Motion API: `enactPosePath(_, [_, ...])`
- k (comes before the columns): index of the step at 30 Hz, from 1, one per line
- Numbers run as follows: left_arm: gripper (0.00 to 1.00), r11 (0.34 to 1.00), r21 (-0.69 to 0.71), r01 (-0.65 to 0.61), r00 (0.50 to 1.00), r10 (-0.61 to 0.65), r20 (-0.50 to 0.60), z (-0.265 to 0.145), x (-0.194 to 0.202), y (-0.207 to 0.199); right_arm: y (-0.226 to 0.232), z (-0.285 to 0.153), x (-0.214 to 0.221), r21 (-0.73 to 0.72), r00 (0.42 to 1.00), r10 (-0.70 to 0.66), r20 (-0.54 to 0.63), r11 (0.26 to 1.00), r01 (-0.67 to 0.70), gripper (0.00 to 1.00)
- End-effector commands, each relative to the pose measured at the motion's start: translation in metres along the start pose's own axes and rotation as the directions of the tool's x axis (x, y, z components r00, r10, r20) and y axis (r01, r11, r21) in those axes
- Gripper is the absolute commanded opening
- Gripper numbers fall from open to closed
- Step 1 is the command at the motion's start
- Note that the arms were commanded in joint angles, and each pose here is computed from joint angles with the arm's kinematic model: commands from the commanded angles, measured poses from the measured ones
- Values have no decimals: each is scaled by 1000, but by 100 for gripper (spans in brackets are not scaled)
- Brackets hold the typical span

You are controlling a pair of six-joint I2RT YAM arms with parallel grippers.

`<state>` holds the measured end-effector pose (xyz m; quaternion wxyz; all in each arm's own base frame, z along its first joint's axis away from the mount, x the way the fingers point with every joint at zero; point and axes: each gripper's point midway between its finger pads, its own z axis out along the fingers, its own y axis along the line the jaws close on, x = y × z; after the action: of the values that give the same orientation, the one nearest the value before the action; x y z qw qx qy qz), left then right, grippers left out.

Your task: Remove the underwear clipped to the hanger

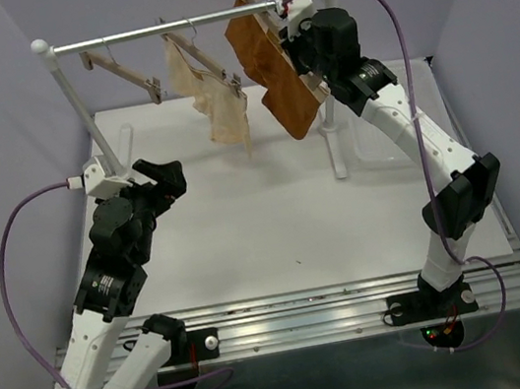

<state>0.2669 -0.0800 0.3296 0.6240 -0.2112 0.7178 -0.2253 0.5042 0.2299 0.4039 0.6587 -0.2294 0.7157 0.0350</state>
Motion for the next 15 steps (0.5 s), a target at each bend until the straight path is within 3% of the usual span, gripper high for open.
enactPosePath(1, [99,991,124,-44,999,41,24,-1,-6,-22,-7,-38,-38,-15,994,30,107,999,-29,1])
enactPosePath(10, [99,973,202,-107,994,106,15,4,-3,-38,-3,-71,-35,-59,994,22,103,998,-16,1])
enactPosePath(15, [99,966,228,-123,992,123,15,7,-3,-44,1,-78,-13,-77,999,-15,34,997,17,1])
